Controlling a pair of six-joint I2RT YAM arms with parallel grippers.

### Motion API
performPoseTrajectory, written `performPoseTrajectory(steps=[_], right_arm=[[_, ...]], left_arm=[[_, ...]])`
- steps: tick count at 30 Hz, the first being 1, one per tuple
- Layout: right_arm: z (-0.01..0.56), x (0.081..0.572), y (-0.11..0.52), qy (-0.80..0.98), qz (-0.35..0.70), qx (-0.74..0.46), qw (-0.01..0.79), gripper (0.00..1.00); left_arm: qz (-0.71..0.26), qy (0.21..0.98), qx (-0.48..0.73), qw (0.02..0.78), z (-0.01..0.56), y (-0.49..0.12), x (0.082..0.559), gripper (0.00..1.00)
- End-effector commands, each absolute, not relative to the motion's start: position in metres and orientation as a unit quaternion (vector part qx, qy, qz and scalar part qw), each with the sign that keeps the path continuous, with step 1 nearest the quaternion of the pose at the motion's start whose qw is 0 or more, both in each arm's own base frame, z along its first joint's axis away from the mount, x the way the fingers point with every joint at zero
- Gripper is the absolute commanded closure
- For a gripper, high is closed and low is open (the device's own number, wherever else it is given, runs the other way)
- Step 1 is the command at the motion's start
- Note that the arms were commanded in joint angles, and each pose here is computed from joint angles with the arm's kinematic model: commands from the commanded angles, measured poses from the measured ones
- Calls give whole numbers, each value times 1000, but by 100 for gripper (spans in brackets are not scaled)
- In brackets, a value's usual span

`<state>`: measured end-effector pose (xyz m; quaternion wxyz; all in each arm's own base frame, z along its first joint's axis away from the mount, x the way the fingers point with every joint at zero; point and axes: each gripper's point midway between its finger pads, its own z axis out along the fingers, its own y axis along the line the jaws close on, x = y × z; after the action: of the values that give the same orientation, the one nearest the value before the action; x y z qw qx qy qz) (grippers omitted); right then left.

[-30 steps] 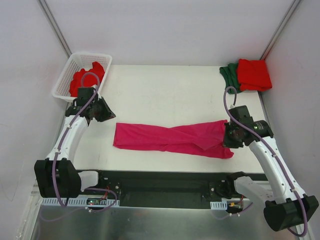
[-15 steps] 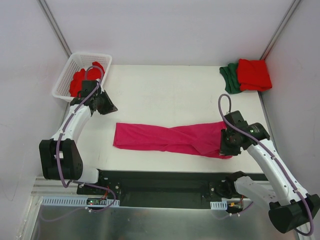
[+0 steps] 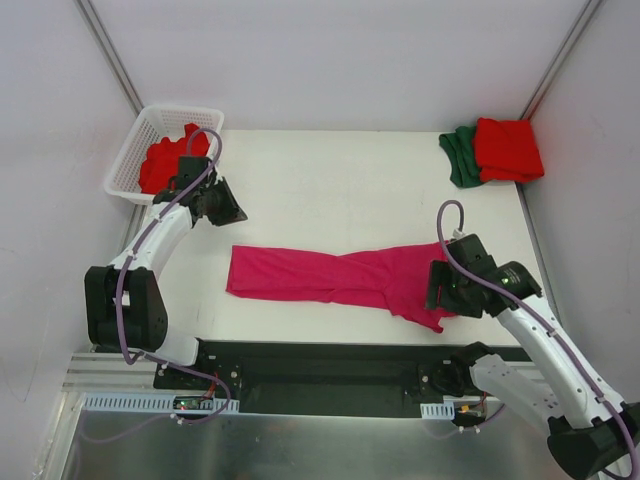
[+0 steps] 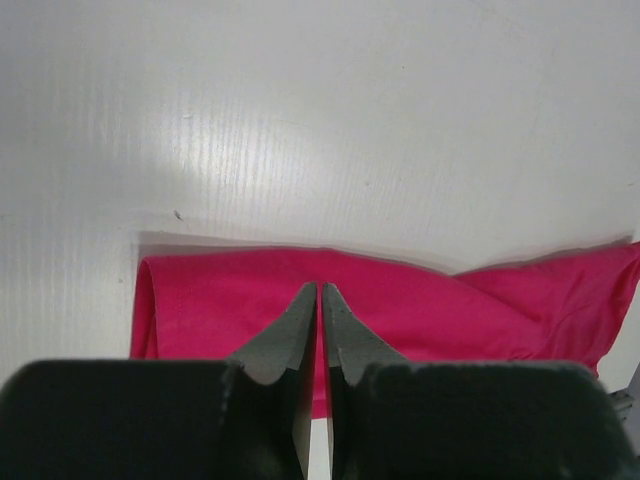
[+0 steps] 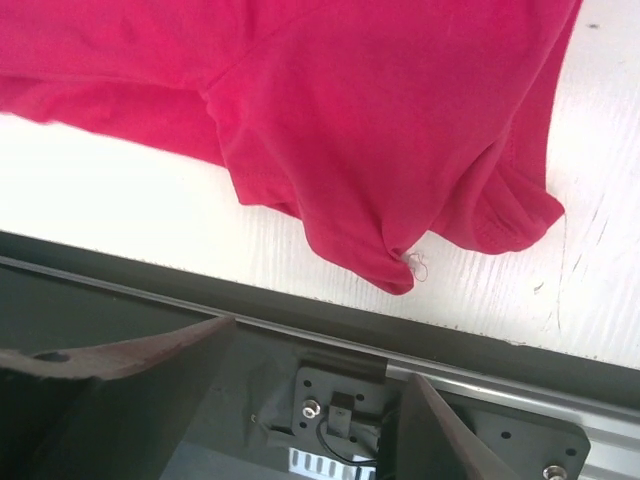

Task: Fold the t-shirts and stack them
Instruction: Fold the other side of the tshirt into a rectangle

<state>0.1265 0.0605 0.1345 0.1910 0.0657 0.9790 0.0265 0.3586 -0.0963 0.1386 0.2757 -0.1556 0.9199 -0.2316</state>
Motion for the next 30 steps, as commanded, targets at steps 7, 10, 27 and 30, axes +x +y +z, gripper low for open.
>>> performPoseTrajectory(steps=[7,10,27,30], right_arm=[[91,147,99,978,66,-10,200,39],[91,153,98,977,43,3,209,38],[104,150,68,956,2,147,254,34],[96,144,70,956,16,158,248,33]], left_arm=[[-266,906,-95,315,158,-122,358,95],[-287,904,-44,313,159,-154,348,94],[-555,807,173,106,131,-360,190,87],[-561,799,200,87,126,-381,168,87]])
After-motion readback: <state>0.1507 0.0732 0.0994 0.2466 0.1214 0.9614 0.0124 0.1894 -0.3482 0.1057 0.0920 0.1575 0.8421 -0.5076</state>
